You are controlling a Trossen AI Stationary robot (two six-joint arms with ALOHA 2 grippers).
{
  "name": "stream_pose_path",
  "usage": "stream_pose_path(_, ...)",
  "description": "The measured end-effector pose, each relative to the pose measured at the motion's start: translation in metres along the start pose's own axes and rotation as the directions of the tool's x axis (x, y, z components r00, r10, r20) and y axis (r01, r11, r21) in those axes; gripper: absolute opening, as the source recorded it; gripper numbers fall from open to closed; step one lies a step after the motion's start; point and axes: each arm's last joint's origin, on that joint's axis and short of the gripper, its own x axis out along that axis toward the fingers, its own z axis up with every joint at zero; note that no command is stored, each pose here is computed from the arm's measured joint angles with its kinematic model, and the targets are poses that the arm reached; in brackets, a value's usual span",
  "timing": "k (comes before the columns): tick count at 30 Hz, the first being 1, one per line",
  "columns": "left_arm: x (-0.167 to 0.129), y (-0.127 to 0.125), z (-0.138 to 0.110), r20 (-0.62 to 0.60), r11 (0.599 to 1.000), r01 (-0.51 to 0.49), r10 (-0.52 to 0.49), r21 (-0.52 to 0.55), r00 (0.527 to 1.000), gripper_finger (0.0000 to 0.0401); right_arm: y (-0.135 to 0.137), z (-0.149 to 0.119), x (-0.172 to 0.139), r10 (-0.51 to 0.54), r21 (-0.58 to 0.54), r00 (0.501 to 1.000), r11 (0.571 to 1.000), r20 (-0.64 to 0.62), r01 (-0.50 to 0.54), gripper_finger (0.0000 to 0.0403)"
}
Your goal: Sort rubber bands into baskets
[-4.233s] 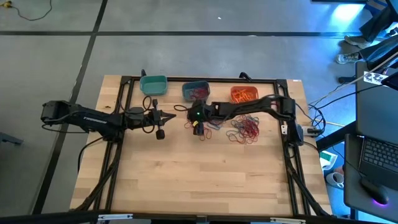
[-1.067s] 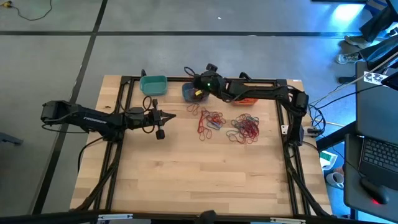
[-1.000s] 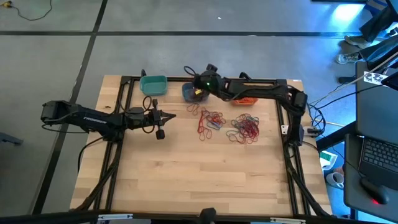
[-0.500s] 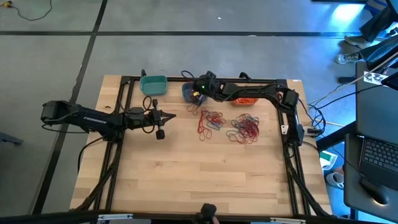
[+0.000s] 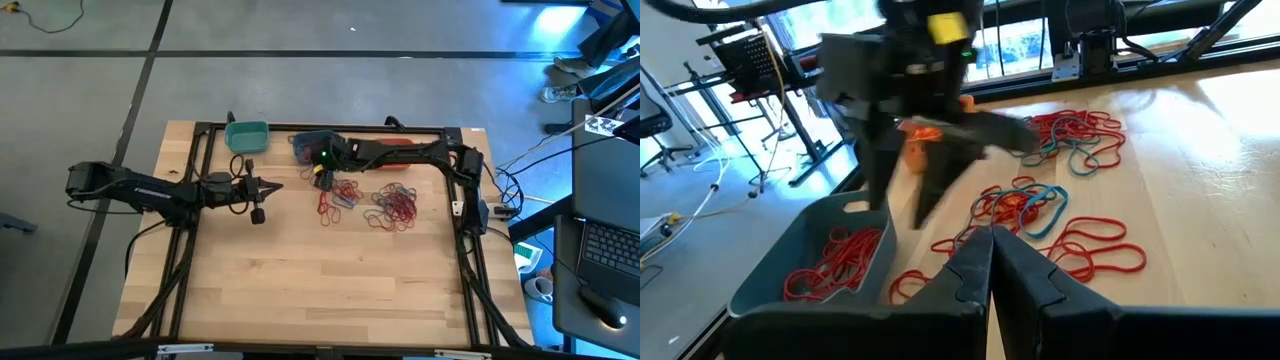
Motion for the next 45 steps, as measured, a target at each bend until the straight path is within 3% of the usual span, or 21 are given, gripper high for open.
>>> stream_pose_path(9, 0.0, 0.0, 0.0, 0.001, 1.0, -0.001, 0.001, -0.008, 1.0, 0.0005, 0.044, -0.008, 0.019, 0.071, -0.065, 0.997, 0.995, -0.039, -0.073, 0.0211)
stream_pose_path(19, 0.0, 0.0, 0.0, 0.0, 1.0, 0.0, 0.0, -0.004, 1.0, 0.0005, 0.052, -0.027, 0.049, 0.069, -0.076, 0.991, 0.994, -0.119, -0.079, 0.0206)
stream_pose_path(28, 0.0, 0.0, 0.0, 0.001, 1.0, -0.001, 0.001, -0.005, 1.0, 0.0005, 0.033, -0.029, 0.056, 0.116, 0.064, 0.987, 0.992, -0.114, -0.109, 0.0102)
stream_pose_path(35, 0.0, 0.0, 0.0, 0.001, 1.0, 0.0, 0.0, -0.004, 1.0, 0.0005, 0.035, -0.031, 0.06, 0.189, 0.07, 0.976, 0.981, -0.105, -0.182, 0.0013)
stream_pose_path(45, 0.0, 0.0, 0.0, 0.001, 1.0, -0.001, 0.001, -0.003, 1.0, 0.0005, 0.041, -0.027, 0.054, 0.192, 0.001, 0.977, 0.981, -0.091, -0.193, 0.0003)
